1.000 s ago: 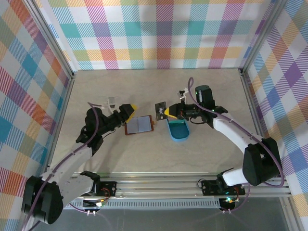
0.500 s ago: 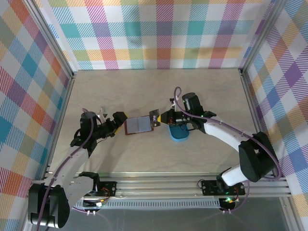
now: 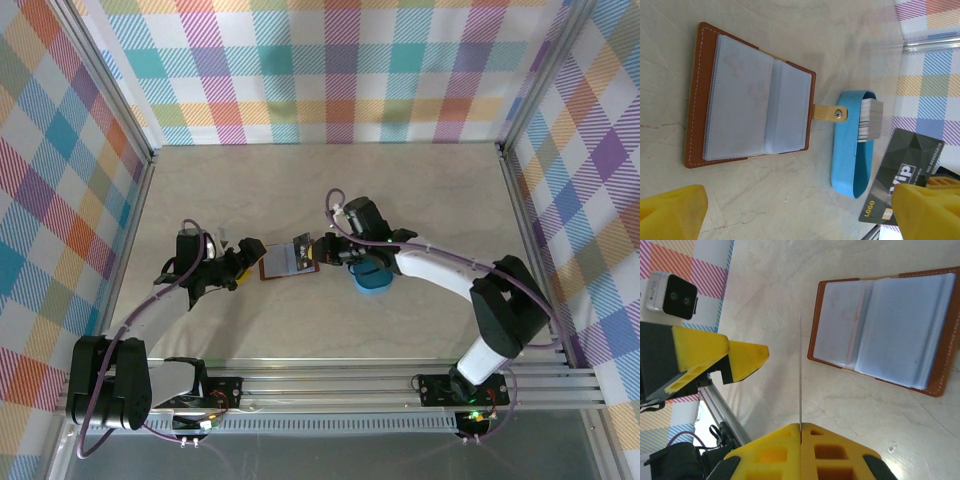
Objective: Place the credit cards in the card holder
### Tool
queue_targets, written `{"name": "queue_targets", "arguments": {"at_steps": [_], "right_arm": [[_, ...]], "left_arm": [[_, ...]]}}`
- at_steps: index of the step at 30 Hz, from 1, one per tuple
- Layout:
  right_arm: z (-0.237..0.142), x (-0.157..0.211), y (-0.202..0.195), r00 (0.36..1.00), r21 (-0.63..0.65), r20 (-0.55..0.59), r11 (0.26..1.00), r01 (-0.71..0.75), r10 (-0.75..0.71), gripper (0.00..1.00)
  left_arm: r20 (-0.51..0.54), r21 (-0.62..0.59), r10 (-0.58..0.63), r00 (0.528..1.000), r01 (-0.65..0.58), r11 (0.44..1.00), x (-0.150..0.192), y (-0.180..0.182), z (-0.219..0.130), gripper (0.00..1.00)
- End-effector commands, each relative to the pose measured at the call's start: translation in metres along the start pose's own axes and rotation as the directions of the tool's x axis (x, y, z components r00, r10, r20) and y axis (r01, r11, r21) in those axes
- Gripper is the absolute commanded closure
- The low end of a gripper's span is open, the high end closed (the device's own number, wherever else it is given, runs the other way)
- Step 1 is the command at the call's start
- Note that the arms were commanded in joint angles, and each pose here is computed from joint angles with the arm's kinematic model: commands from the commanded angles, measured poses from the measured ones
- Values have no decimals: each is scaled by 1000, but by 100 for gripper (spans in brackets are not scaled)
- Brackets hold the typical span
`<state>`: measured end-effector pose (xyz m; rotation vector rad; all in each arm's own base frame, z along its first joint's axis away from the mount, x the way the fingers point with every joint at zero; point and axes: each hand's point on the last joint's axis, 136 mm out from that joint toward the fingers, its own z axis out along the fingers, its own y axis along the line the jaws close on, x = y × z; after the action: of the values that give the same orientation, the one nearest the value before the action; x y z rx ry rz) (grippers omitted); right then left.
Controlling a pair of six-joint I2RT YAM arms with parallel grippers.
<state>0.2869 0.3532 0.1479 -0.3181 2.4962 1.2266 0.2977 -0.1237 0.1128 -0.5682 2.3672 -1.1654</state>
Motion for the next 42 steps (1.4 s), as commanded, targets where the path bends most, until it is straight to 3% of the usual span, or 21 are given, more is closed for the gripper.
{"name": "queue_targets", "arguments": {"at_steps": [1, 8, 14, 42], "right_arm": [[10, -7, -5, 1000, 44, -6, 999, -19, 19, 100], [37, -10, -16, 998, 70, -32, 997, -44, 46, 100], [57, -11, -22, 998, 94, -14, 994, -51, 53, 100], [87, -13, -34, 997, 95, -22, 993, -67, 69, 100]], "left_arm": [[18, -25, 16, 1000, -16, 1000, -7, 5, 0, 8], [2, -34, 40, 999, -40, 999, -11, 11, 10, 28], [-32, -30, 63, 998, -64, 998, -15, 12, 20, 37], [-89, -60, 51, 995, -57, 997, -19, 36, 52, 48]]}}
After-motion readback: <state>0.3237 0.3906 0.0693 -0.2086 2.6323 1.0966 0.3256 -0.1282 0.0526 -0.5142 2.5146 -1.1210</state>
